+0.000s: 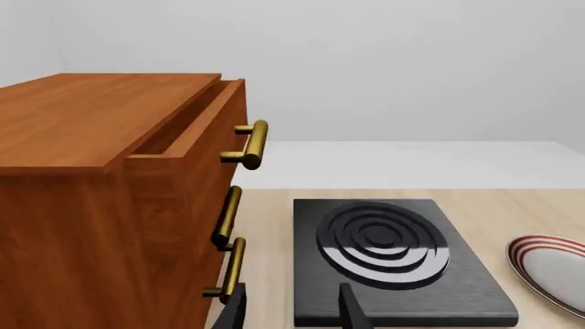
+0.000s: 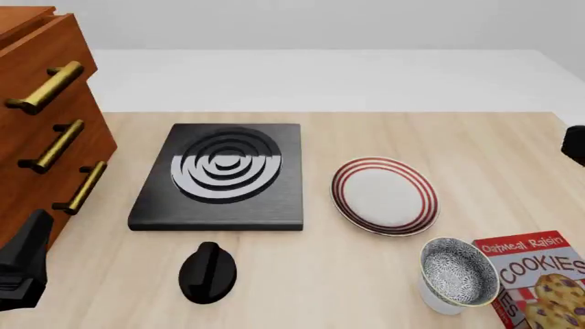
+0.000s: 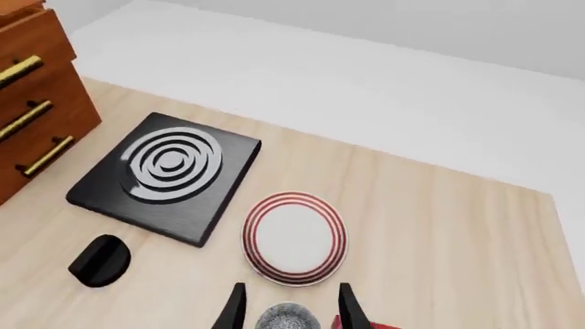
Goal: Pick the akita bowl on the ramekin and place it on the plate.
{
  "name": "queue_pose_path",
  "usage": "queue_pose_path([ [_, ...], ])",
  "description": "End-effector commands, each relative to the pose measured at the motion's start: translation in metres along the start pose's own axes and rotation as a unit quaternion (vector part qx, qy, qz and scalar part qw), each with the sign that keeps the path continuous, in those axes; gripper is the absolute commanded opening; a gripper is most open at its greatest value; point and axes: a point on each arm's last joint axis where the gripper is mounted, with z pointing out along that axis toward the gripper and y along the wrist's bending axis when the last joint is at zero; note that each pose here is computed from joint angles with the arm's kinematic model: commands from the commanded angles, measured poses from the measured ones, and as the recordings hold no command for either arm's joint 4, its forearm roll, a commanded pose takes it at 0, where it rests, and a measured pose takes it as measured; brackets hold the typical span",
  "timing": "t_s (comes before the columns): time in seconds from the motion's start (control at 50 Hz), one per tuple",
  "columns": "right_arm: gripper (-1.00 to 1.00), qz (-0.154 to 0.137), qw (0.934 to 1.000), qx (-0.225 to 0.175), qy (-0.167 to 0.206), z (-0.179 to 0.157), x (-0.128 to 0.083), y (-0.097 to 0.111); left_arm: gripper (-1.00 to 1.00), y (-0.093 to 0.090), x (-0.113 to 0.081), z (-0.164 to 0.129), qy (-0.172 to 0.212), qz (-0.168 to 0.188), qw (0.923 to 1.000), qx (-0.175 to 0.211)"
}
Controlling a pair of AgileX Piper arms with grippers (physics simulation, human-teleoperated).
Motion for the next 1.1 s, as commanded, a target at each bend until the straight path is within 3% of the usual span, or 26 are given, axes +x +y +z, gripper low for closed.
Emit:
queue_pose_path([
  [0.02, 1.0, -0.057, 0.9917, -0.068, 0.093, 0.01, -0.006, 0.009, 1.0, 0.0, 0.0, 0.0, 0.0, 0.0, 1.0, 0.0],
  [0.18, 1.0, -0.064, 0.9864, -0.081, 0.128, 0.016, 0.002, 0.012, 1.0, 0.0, 0.0, 0.0, 0.0, 0.0, 1.0, 0.0],
  [0.3, 1.0, -0.083, 0.9806, -0.085, 0.155, 0.018, -0.004, 0.012, 1.0, 0.0, 0.0, 0.0, 0.0, 0.0, 1.0, 0.0],
  [0.46, 1.0, -0.086, 0.9748, -0.096, 0.182, 0.019, -0.006, 0.014, 1.0, 0.0, 0.0, 0.0, 0.0, 0.0, 1.0, 0.0],
  [0.54, 1.0, -0.109, 0.9644, -0.117, 0.211, 0.029, -0.005, 0.019, 1.0, 0.0, 0.0, 0.0, 0.0, 0.0, 1.0, 0.0],
  [0.8, 1.0, -0.124, 0.9442, -0.144, 0.269, 0.043, 0.009, 0.029, 1.0, 0.0, 0.0, 0.0, 0.0, 0.0, 1.0, 0.0],
  [1.1, 1.0, -0.135, 0.9328, -0.154, 0.297, 0.053, 0.014, 0.034, 1.0, 0.0, 0.0, 0.0, 0.0, 0.0, 1.0, 0.0],
])
